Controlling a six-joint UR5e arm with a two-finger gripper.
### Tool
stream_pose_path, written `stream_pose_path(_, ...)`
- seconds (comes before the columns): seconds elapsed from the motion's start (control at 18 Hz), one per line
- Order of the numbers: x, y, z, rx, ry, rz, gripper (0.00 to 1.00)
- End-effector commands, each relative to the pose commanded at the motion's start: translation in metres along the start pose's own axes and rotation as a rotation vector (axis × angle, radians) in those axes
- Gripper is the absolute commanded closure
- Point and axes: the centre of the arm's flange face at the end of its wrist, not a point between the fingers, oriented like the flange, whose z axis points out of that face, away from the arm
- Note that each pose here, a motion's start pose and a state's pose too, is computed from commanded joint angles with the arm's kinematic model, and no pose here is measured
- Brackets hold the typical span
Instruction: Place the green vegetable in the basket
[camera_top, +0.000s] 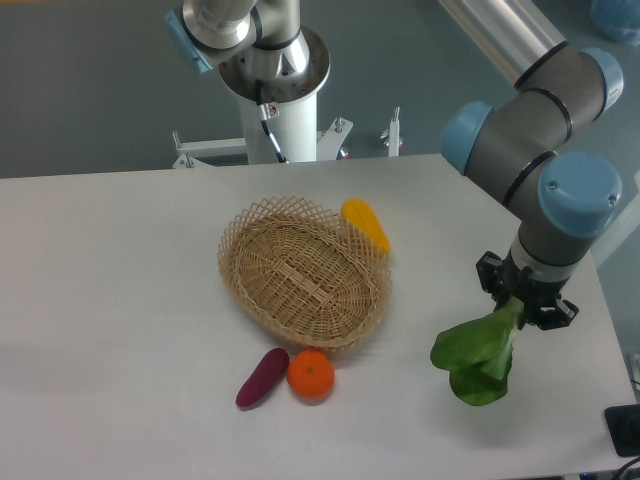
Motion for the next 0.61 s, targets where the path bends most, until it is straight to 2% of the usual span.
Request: stream_pose_path(0.61,0.0026,-0.0032,0.0049,-0.021,0.006,0.006,0.58)
